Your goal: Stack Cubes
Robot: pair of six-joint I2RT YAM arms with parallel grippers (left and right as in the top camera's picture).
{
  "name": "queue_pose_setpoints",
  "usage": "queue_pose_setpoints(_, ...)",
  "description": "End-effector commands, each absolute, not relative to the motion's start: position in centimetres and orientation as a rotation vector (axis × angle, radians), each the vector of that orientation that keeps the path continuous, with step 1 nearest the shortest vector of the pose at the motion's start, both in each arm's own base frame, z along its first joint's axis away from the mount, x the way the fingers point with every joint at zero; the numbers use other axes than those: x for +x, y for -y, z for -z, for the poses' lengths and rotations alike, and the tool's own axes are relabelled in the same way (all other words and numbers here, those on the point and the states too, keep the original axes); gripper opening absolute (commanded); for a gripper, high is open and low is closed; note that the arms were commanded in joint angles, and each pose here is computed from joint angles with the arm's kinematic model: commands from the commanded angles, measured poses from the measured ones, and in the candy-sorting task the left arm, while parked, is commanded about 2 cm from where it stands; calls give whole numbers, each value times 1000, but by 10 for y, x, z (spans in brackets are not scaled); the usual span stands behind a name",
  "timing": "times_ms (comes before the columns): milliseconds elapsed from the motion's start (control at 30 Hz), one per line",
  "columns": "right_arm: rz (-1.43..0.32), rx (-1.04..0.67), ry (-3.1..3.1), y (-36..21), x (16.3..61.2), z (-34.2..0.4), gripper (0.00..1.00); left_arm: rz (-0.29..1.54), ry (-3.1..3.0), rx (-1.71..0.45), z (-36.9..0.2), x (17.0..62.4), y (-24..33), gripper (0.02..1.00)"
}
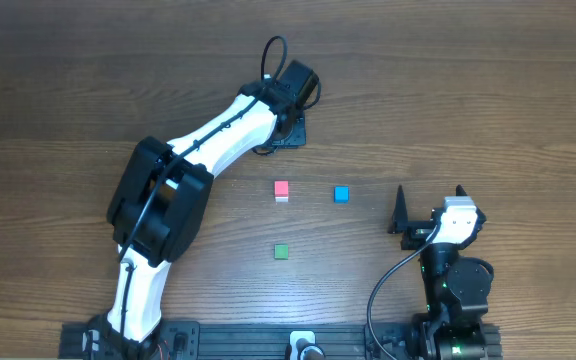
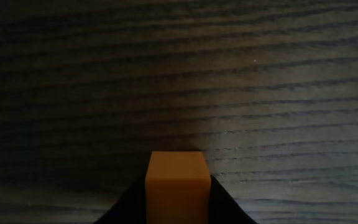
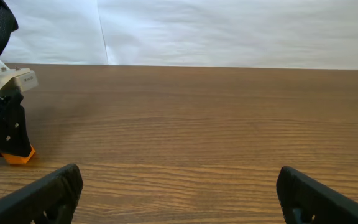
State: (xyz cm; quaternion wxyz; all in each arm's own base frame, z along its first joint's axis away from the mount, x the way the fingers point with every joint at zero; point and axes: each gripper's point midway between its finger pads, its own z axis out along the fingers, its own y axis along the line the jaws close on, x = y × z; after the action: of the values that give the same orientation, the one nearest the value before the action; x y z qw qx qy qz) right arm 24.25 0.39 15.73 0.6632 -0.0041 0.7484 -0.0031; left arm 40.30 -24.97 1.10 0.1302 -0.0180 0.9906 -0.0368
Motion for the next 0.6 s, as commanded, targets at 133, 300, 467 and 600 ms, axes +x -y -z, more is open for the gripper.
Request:
queue_pose_setpoints(133, 12, -11, -1691, -3, 243, -155, 991, 87, -2872, -17, -10, 406, 250, 194)
queue_pose_setpoints(300, 12, -11, -1691, -3, 243, -155, 993, 116, -2846, -1, -35, 400, 256, 128)
queue_pose_setpoints(467, 12, -11, -1691, -3, 243, -155, 991, 156, -2794, -41, -84, 387, 260, 40)
queue_pose_setpoints(600, 12, -11, -1691, -3, 243, -155, 993, 164, -2800, -22, -111, 364, 261, 42)
